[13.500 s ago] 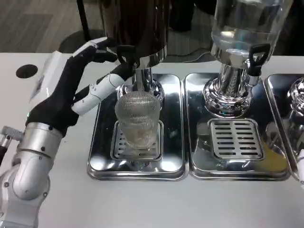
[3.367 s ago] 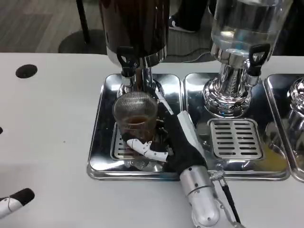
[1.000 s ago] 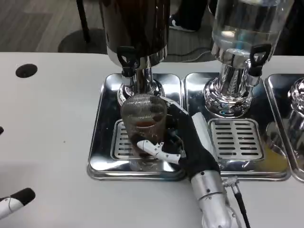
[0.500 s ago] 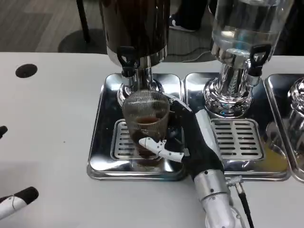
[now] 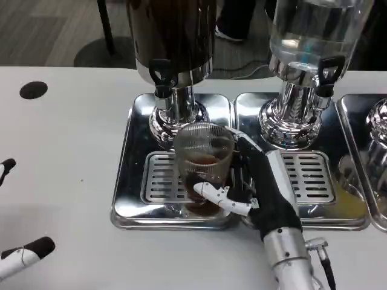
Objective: Grasp the cup under the faucet to collect the drink, then remove the cup.
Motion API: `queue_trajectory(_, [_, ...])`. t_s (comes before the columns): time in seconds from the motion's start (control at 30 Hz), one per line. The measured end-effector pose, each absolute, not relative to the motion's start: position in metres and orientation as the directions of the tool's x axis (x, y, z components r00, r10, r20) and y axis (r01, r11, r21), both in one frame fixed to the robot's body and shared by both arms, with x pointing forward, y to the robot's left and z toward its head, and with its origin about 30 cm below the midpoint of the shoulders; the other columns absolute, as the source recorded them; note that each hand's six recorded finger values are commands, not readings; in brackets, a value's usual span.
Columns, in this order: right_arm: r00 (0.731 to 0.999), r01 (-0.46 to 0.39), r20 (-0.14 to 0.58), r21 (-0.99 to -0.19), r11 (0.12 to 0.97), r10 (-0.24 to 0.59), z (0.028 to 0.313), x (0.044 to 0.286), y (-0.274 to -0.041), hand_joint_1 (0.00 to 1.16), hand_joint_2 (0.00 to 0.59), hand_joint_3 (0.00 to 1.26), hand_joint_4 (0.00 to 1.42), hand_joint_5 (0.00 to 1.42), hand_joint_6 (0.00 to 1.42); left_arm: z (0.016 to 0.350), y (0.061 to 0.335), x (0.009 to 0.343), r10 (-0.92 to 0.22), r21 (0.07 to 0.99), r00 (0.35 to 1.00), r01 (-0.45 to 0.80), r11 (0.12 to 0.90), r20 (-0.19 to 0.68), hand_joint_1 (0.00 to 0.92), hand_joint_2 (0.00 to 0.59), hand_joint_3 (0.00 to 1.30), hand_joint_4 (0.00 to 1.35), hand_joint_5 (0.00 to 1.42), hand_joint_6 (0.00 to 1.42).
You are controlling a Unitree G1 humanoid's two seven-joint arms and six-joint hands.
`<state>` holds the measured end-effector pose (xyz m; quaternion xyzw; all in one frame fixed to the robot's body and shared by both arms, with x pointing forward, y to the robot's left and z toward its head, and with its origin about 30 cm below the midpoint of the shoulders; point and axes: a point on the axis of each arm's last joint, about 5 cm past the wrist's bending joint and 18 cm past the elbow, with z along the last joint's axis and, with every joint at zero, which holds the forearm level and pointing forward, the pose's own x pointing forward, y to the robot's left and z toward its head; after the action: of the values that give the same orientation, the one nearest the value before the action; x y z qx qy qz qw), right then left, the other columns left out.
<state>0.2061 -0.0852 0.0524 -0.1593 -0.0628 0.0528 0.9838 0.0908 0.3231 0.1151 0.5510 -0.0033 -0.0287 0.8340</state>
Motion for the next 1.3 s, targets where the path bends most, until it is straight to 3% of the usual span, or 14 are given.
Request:
queue_trajectory(0.53, [0.985, -0.060, 0.132, -0.321, 0.945, 0.107, 0.056, 0.195, -0.099, 0.85, 0.216, 0.29, 0.34, 0.37, 0.37, 0.115, 0.321, 0.092, -0.061, 0.930, 0.997, 0.058, 0.363, -0.039, 0.000, 0.033, 0.00, 0.00, 0.00, 0.00])
queue_trajectory(1.3, [0.990, -0.005, 0.130, -0.325, 0.946, 0.050, 0.052, 0.156, -0.126, 0.84, 0.222, 0.31, 0.35, 0.38, 0.37, 0.118, 0.316, 0.095, -0.072, 0.930, 0.997, 0.049, 0.364, -0.024, 0.000, 0.033, 0.00, 0.00, 0.00, 0.00])
